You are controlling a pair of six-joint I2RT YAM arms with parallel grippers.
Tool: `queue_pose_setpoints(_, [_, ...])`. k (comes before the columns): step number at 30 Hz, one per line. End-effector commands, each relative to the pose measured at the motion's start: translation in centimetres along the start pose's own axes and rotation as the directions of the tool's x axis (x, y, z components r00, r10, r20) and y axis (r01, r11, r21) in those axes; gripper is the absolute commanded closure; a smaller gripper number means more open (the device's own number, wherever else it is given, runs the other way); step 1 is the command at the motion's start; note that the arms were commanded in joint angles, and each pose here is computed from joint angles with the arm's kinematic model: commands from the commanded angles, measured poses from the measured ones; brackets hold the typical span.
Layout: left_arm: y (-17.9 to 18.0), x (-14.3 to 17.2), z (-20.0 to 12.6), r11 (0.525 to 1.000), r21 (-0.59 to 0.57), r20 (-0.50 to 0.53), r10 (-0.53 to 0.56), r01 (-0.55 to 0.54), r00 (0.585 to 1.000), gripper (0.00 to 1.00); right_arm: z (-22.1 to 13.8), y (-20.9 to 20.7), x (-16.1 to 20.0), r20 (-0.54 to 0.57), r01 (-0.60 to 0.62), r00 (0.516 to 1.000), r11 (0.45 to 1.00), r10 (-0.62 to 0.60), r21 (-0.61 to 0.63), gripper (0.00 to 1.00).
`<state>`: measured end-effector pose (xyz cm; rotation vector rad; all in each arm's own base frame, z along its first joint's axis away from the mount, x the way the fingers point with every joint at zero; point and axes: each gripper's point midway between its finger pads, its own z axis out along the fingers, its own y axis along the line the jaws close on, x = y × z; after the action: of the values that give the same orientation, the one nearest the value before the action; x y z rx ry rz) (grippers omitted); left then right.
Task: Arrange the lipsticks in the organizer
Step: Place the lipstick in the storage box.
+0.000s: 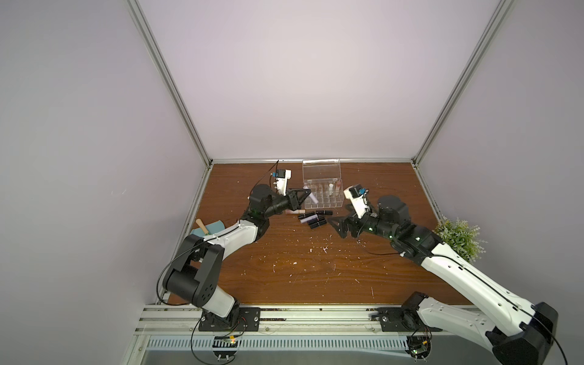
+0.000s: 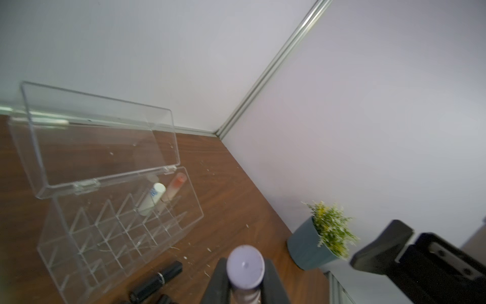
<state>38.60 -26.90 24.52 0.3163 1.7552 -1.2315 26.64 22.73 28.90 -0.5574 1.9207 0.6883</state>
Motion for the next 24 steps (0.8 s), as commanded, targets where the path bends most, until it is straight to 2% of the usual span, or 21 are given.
queue_pose_setpoints(1, [2.7, -0.1, 1.8, 0.992, -0.111, -0.006, 0.067, -0.067, 0.998, 0.91, -1.0, -2.0, -0.6, 0.057, -0.072, 0.996, 0.996, 0.069, 0.046, 0.01])
queue_pose_setpoints(4, [3.4, -1.1, 4.1, 0.983, -0.15, 0.002, 0.112, -0.111, 0.994, 0.91, -1.5, -2.2, -0.9, 0.077, -0.089, 0.993, 0.996, 0.087, 0.026, 0.01])
queue_pose_setpoints(8, [3.7, -1.3, 7.7, 0.95, -0.217, -0.044, 0.218, -0.223, 0.975, 0.91, -1.9, -2.7, -1.0, 0.09, -0.094, 0.992, 0.995, 0.09, 0.039, 0.01])
queue_pose_setpoints(11, [4.1, -1.5, 9.6, 0.941, -0.227, -0.047, 0.248, -0.252, 0.968, 0.91, -2.6, -2.9, -1.4, 0.11, -0.098, 0.99, 0.994, 0.092, 0.046, 0.01])
queue_pose_setpoints(17, [4.5, -0.2, 12.3, 0.867, -0.298, -0.119, 0.381, -0.399, 0.917, 0.9, -5.2, -3.5, -3.0, 0.185, -0.101, 0.979, 0.992, 0.084, 0.082, 0.01])
queue_pose_setpoints(24, [5.0, 1.0, 13.6, 0.806, -0.346, -0.155, 0.455, -0.479, 0.877, 0.9, -6.8, -3.3, -4.3, 0.234, -0.118, 0.967, 0.991, 0.102, 0.057, 0.02])
